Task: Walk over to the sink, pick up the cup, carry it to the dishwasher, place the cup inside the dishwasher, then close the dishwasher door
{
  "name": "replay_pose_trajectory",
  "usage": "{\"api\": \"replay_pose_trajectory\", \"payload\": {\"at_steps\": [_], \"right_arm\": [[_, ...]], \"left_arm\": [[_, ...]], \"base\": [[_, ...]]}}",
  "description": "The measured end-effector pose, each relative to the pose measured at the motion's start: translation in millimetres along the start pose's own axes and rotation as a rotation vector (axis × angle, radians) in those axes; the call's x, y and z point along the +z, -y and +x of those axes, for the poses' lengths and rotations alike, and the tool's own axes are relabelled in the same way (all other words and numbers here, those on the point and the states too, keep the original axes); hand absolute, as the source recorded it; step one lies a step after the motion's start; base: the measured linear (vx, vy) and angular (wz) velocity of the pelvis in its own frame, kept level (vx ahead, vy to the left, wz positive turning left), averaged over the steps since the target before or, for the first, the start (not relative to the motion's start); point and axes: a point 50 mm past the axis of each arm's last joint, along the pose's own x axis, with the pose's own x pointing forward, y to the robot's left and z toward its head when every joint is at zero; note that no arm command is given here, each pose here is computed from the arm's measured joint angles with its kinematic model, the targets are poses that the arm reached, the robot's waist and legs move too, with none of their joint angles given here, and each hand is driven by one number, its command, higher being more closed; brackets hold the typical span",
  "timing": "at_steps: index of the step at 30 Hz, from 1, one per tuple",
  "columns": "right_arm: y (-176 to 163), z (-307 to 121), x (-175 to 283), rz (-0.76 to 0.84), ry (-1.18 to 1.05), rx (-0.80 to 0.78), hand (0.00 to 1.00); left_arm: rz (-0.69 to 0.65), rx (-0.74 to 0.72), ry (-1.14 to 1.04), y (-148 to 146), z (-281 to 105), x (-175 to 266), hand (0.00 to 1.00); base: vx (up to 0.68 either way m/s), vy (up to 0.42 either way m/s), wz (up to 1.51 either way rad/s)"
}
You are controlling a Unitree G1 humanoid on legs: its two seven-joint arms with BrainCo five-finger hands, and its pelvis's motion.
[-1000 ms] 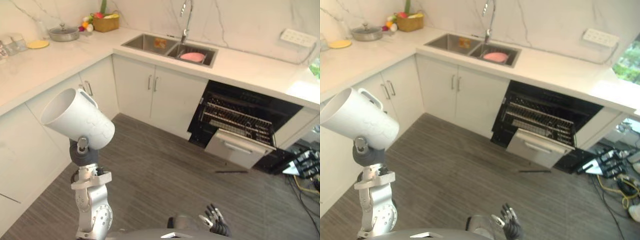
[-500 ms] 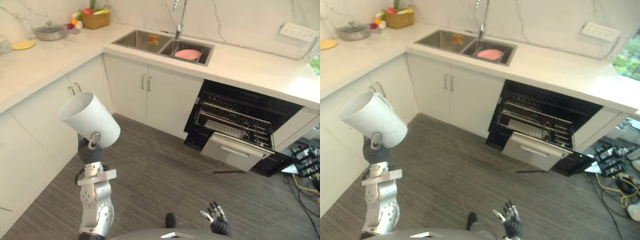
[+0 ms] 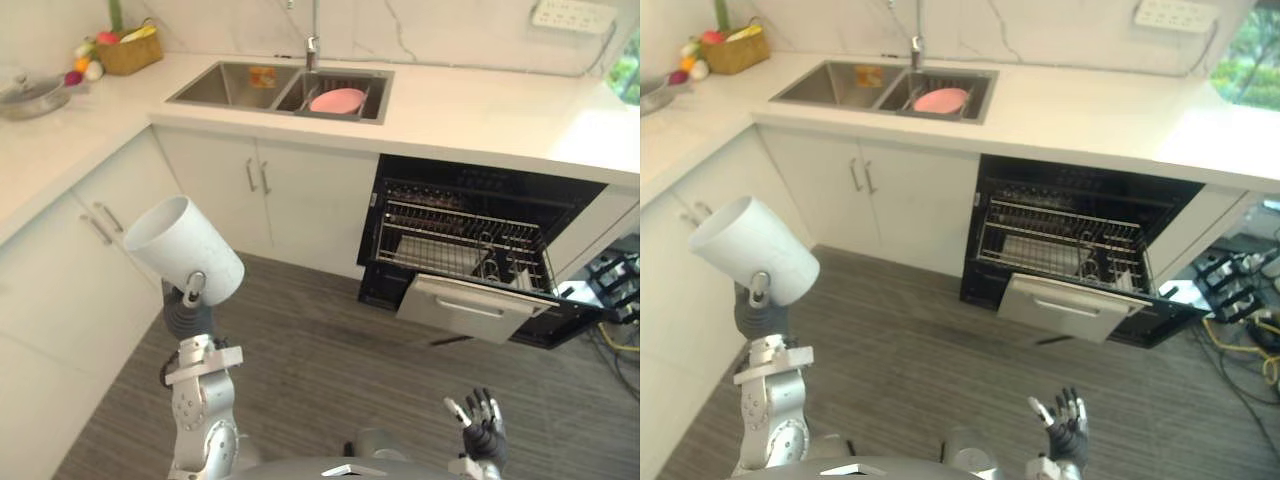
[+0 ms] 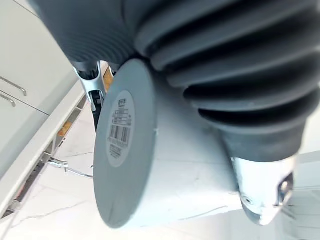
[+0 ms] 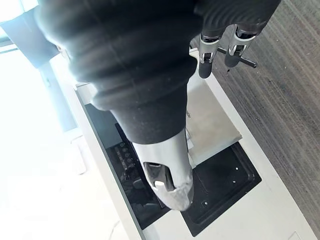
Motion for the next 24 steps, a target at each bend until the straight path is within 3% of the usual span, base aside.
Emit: {"api": "replay_pose_trajectory", "payload": {"at_steps": [10, 17, 24], "right_arm": [[-32.2, 18.2, 5.4, 0.045, 0.068, 0.068, 0.00], [-43.7, 14.8, 65.8, 0.155, 0.450, -0.040, 0.00], [-82.2, -2.6, 125.1, 0.208, 0.792, 0.020, 0.00]], "left_arm": [[0.113, 0.051, -0.018, -27.5, -7.4, 8.0, 1.00], [0.105, -0.148, -0.022, -5.3, 2.1, 8.4, 1.00], [0.095, -0.239, -0.019, 13.7, 5.1, 9.1, 1.00]], "base": [[0.43, 0.255, -0.66], [0.35, 0.196, -0.73], [0.37, 0.070, -0.90]]}}
